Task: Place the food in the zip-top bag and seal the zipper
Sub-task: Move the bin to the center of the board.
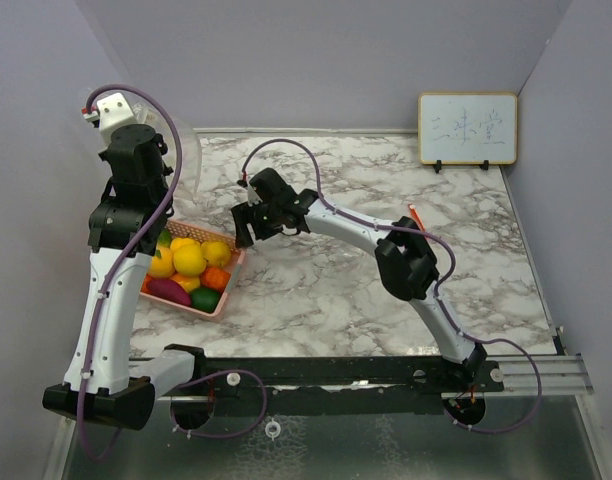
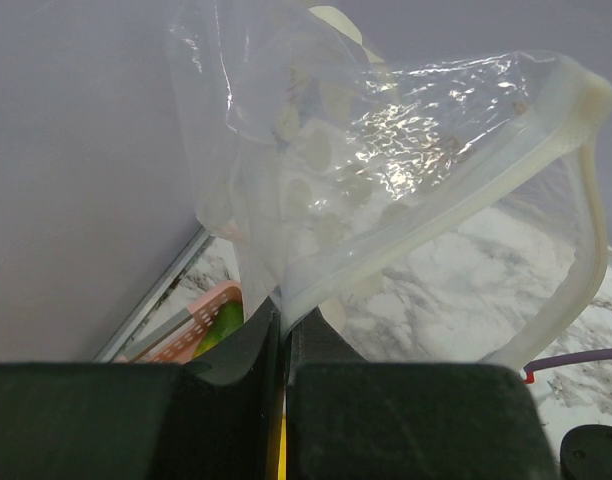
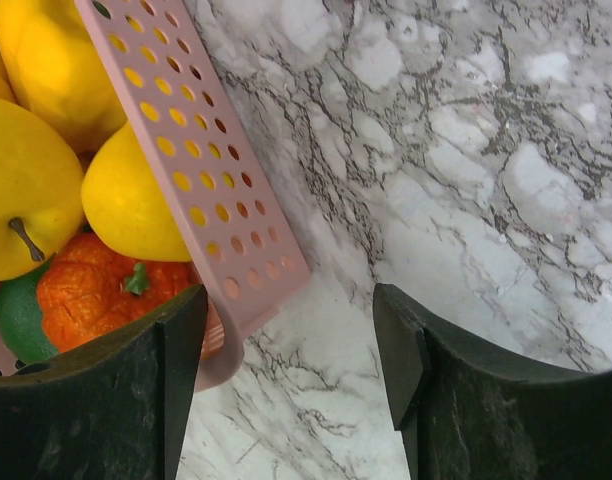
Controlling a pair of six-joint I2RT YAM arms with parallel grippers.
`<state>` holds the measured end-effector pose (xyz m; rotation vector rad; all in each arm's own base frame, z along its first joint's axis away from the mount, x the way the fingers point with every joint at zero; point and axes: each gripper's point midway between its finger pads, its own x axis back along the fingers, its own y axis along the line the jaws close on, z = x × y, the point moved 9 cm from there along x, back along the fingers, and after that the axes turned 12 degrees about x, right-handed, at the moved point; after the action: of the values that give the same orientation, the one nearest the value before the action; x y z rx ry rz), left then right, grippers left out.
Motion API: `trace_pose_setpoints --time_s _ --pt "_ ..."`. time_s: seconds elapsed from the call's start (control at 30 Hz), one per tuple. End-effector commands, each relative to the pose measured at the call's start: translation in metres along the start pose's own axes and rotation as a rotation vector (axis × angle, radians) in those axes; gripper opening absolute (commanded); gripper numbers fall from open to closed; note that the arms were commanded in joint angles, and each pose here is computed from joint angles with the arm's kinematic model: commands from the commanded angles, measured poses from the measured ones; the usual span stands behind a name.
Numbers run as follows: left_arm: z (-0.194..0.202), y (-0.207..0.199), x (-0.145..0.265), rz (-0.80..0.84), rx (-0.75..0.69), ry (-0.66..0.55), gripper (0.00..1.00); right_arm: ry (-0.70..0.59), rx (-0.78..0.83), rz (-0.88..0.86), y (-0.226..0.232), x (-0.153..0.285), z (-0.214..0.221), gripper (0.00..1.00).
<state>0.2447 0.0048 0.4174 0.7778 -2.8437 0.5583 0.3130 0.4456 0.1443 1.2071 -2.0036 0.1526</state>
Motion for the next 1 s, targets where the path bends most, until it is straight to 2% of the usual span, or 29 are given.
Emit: trace_pose_setpoints --time_s 0.0,0.23,0.33,0.37,0.5,0.67,0.83,0.97 --pt "-0.011 -0.002 0.009 0.029 0.054 -0.001 0.00 0.006 0.037 0.040 -0.001 -0.016 0.002 0.59" --pt "-0.020 -0.013 0.011 0.058 0.066 -0.006 0.00 0.036 0.075 0.077 -0.009 -0.029 0.012 0.39" --pt "-0.025 -0.015 0.012 0.061 0.069 -0.020 0.00 0.032 0.088 0.176 -0.019 -0.021 0.007 0.11" --pt "-0.026 -0.015 0.012 0.060 0.069 -0.022 0.00 0.025 0.087 0.221 -0.025 -0.015 0.004 0.07" --pt "-0.023 -0.015 0.012 0.068 0.074 -0.013 0.00 -0.014 0.014 0.403 -0.066 0.019 -0.006 0.02" --pt "-0.018 -0.017 0.014 0.097 0.092 0.009 0.00 -0.074 -0.063 0.570 -0.117 0.069 -0.011 0.02" --pt "-0.011 -0.017 0.012 0.104 0.091 0.032 0.00 -0.025 -0.096 0.652 -0.148 0.104 0.012 0.02" --pt "0.001 -0.018 0.008 0.104 0.087 0.082 0.00 0.026 -0.086 0.673 -0.152 0.122 0.039 0.02"
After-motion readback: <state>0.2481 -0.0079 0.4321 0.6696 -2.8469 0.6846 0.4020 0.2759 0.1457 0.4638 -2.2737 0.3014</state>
